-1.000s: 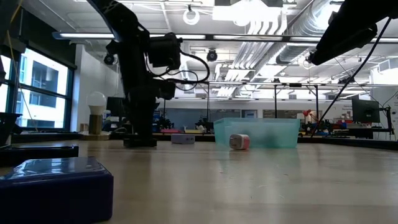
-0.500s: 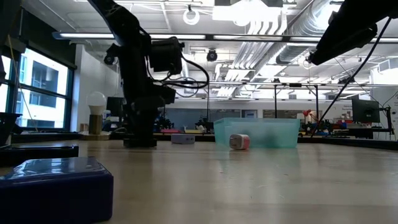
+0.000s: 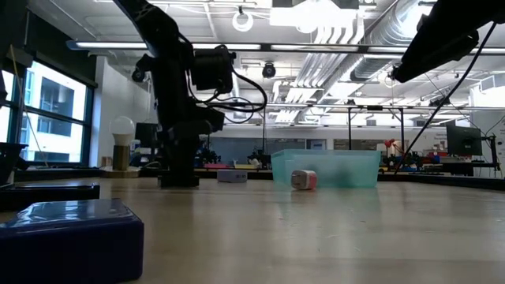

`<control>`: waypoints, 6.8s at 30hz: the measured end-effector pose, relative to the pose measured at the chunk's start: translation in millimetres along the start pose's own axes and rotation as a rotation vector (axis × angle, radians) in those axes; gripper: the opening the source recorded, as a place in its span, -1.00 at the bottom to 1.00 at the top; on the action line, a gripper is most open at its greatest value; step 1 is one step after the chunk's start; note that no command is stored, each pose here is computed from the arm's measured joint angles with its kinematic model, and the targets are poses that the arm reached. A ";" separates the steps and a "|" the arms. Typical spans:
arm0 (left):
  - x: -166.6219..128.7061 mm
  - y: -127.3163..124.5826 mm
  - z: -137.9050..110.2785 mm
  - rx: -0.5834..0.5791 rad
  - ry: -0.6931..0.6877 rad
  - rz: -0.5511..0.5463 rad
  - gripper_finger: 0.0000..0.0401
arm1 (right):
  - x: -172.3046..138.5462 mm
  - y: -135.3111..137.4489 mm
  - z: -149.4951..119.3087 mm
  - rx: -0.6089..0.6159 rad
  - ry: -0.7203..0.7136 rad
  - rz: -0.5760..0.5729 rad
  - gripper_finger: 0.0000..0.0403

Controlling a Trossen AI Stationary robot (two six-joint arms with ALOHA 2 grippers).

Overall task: Pick & Place Office items
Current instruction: Put the top black digital timer into the black bin, then put the purple charger adapter into the green bin

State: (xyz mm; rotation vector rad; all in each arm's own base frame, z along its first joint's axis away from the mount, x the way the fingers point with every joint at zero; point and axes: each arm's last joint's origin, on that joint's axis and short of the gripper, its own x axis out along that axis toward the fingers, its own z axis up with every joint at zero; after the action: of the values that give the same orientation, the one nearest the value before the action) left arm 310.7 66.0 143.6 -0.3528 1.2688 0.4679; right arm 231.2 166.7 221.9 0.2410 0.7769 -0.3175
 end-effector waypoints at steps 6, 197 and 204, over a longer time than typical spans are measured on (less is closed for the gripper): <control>-23.3 -3.6 -3.7 0.038 -0.045 0.011 -0.31 | 0.0 0.0 0.0 -0.019 0.000 0.000 -0.09; -192.6 6.6 -83.5 -0.074 -0.479 -0.436 0.48 | 22.8 15.5 -9.9 -0.077 0.001 0.019 -0.09; -148.4 51.5 -35.5 0.092 -0.443 -0.313 0.48 | 22.4 17.6 -8.8 -0.105 -0.018 0.033 -0.09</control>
State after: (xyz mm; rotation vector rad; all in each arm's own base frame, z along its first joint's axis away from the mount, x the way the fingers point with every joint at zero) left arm 221.3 71.4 277.4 -0.3406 0.7832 0.2023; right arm 247.0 181.6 201.4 0.1519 0.7688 -0.2462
